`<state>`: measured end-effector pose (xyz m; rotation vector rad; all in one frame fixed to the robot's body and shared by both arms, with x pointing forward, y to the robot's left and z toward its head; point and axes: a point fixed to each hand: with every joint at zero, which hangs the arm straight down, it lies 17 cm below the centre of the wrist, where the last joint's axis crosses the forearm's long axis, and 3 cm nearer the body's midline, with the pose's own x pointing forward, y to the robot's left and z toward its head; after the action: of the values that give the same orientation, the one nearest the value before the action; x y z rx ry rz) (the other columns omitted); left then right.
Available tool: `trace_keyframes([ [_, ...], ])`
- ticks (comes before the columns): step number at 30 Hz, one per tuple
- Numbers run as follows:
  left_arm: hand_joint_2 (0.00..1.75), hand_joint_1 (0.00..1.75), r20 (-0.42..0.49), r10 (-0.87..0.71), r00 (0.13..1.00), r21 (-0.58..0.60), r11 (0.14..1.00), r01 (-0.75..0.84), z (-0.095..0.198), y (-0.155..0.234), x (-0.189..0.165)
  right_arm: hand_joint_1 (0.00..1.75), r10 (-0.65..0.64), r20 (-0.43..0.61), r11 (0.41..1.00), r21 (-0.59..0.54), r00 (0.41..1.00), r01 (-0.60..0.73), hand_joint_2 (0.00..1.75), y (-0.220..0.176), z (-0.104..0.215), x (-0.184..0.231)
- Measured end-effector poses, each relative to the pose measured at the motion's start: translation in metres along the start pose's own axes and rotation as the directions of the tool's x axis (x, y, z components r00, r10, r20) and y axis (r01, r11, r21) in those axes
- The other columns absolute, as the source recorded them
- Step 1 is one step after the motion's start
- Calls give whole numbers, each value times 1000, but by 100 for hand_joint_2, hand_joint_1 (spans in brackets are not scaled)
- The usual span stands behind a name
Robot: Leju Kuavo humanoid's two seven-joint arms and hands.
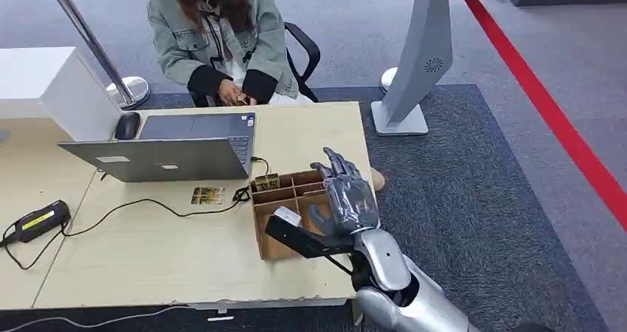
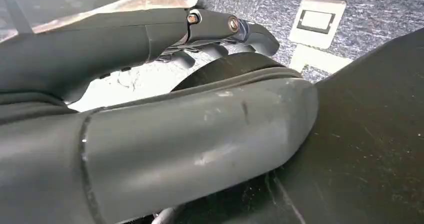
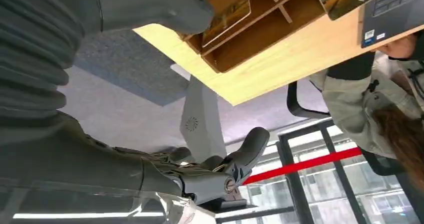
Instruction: Pass the card to the sensor for recognition and then transmit it.
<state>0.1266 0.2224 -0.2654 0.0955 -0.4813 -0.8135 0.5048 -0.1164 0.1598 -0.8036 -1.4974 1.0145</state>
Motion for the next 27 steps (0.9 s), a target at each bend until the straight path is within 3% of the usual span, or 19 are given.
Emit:
trace_keyframes([
  [27,0,0,2,-6,1000,1,1000,6,0,1,0,49,6,-28,1000,31,1000,-5,175,18,0,-6],
])
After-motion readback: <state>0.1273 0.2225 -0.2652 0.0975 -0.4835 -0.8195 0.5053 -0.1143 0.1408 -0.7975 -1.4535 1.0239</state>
